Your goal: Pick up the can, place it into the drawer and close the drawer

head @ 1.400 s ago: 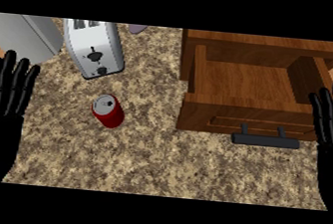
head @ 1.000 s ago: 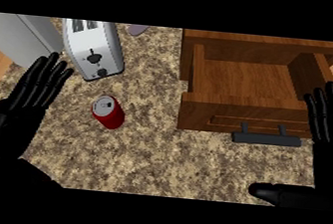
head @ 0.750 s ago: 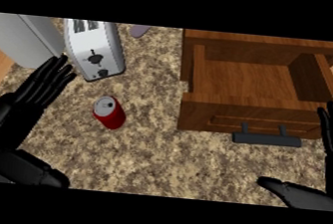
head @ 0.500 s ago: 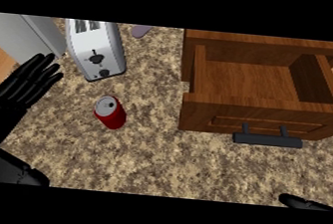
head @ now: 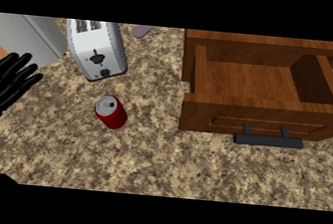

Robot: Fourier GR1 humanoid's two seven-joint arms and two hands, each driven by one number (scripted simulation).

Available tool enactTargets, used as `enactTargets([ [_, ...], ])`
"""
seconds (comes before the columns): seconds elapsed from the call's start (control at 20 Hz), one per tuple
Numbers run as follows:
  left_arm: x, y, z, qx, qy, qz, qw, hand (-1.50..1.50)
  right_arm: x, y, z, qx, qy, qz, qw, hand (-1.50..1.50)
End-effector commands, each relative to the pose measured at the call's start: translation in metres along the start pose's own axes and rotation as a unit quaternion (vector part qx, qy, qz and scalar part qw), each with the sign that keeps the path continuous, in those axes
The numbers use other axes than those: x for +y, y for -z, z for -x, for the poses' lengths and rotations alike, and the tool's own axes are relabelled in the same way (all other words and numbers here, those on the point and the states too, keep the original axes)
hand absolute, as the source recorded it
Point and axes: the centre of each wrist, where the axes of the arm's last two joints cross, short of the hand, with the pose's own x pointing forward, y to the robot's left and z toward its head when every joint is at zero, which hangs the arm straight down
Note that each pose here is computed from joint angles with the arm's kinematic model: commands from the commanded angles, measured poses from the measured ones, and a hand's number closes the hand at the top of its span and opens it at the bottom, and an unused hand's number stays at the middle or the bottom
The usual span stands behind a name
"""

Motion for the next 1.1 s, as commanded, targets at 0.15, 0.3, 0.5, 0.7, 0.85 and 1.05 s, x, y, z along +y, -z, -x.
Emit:
enactTargets([
  [0.15,0.017,-0.006,-0.023,0.020,-0.055,-0.020,0.9981,-1.50,-0.013,-0.018,0.011,-0.004,0.007,-0.003,1.000,-1.50],
  [0.3,0.017,-0.003,-0.009,0.033,-0.107,-0.016,0.9935,-1.50,-0.035,-0.010,0.001,0.006,0.004,-0.003,1.000,-1.50],
  [0.5,0.014,0.032,0.011,0.041,-0.125,-0.016,0.9911,-1.50,-0.042,-0.021,0.006,-0.007,0.002,-0.009,1.000,-1.50],
  [0.7,-0.020,0.041,0.011,0.058,-0.141,-0.011,0.9882,-1.50,-0.043,-0.030,-0.005,0.001,0.008,-0.011,1.000,-1.50],
  [0.85,-0.018,0.024,0.010,0.061,-0.148,-0.007,0.9871,-1.50,-0.051,-0.037,-0.011,0.002,0.009,-0.011,1.000,-1.50],
  [1.05,-0.031,0.055,0.038,0.079,-0.149,-0.019,0.9855,-1.50,-0.050,-0.034,-0.009,0.005,0.008,0.001,1.000,-1.50],
])
